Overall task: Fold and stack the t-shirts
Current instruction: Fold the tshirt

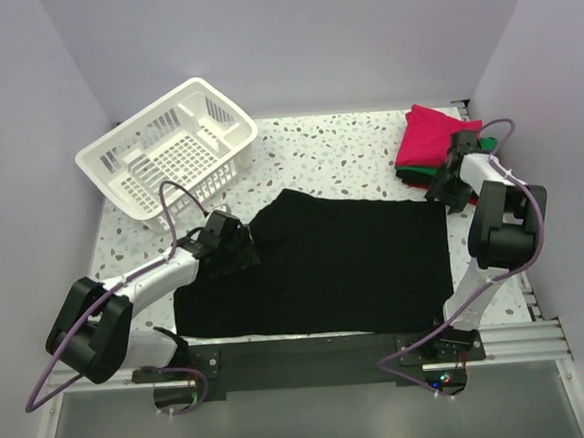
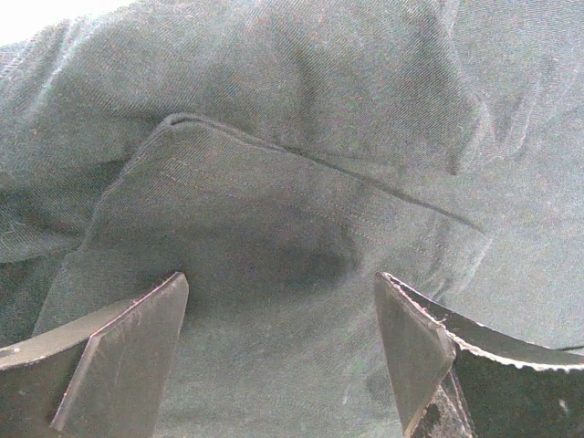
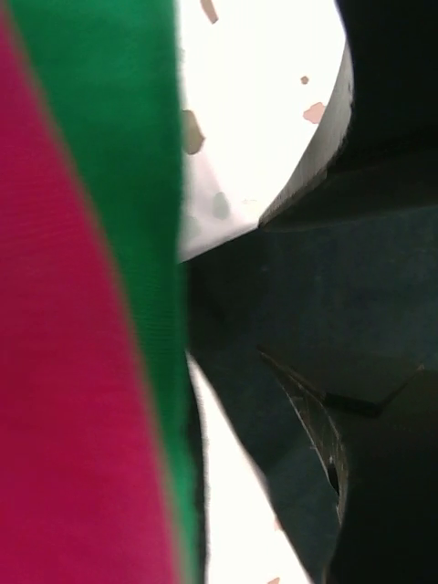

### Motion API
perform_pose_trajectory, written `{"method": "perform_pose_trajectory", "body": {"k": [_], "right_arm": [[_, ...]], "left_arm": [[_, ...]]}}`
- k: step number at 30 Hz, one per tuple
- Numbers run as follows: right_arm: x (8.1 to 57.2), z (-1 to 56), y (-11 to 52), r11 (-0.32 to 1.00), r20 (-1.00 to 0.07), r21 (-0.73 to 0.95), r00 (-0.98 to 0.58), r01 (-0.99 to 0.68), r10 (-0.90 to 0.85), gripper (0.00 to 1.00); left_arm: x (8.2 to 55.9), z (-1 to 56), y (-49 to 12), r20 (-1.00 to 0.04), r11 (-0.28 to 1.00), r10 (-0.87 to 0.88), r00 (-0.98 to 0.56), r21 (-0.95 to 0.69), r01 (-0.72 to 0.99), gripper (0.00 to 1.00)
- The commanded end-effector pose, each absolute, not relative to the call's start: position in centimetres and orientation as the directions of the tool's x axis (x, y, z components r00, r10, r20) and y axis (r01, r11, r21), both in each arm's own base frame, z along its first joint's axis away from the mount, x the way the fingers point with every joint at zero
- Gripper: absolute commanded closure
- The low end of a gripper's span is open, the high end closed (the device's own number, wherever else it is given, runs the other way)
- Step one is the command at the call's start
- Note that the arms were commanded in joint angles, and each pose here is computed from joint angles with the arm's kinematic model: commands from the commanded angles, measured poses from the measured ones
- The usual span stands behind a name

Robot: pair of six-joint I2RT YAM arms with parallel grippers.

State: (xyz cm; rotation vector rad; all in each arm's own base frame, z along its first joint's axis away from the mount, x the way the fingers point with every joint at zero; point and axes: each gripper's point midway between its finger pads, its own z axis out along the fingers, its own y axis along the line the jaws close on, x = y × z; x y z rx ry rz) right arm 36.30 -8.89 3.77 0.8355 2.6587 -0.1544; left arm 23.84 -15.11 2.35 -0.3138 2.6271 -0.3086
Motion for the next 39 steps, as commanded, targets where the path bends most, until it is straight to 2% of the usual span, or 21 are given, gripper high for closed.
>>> {"method": "perform_pose_trajectory", "body": {"k": [1, 19, 21, 22, 24, 25, 29, 35, 39], "right_arm": [[39.1, 4.7, -10.3, 0.816, -0.449, -0.004, -0.730, 0.579, 0.516, 0.46], [40.0, 1.1, -10.4, 0.826, -0.428, -0.007, -0.748, 0.564, 0.507, 0.57], [39.9, 0.6, -10.5, 0.827, -0.421, -0.013, -0.753, 0.562, 0.505, 0.61], [39.9, 0.5, -10.5, 0.826, -0.419, -0.014, -0.754, 0.563, 0.507, 0.69], [39.7, 0.2, -10.4, 0.827, -0.409, -0.014, -0.758, 0.562, 0.508, 0.78], [39.7, 0.1, -10.3, 0.828, -0.405, -0.014, -0.761, 0.560, 0.507, 0.83], [39.3, 0.3, -10.3, 0.830, -0.397, -0.023, -0.767, 0.557, 0.504, 0.88], [38.4, 1.2, -10.2, 0.828, -0.391, -0.031, -0.769, 0.560, 0.506, 0.89], [37.9, 1.7, -10.0, 0.826, -0.387, -0.027, -0.768, 0.563, 0.510, 0.90]], "left_arm": [[22.5, 1.3, -14.1, -0.375, 0.953, -0.276, -0.885, -0.227, -0.201, 0.12], [23.6, 2.7, -14.4, -0.395, 0.959, -0.258, -0.882, -0.212, -0.186, 0.11], [23.6, 2.8, -14.4, -0.394, 0.960, -0.255, -0.883, -0.209, -0.184, 0.11], [23.7, 2.8, -14.4, -0.396, 0.961, -0.252, -0.883, -0.209, -0.181, 0.11], [23.9, 3.1, -14.3, -0.406, 0.964, -0.245, -0.881, -0.202, -0.175, 0.11], [24.4, 3.5, -14.3, -0.421, 0.967, -0.236, -0.876, -0.194, -0.167, 0.11], [26.2, 5.8, -14.4, -0.492, 0.981, -0.181, -0.852, -0.156, -0.118, 0.11], [30.2, 10.5, -16.9, -0.619, 0.993, -0.062, -0.783, -0.116, 0.013, 0.11], [32.7, 11.5, -19.4, -0.665, 0.990, -0.005, -0.747, -0.109, 0.091, 0.11]]}}
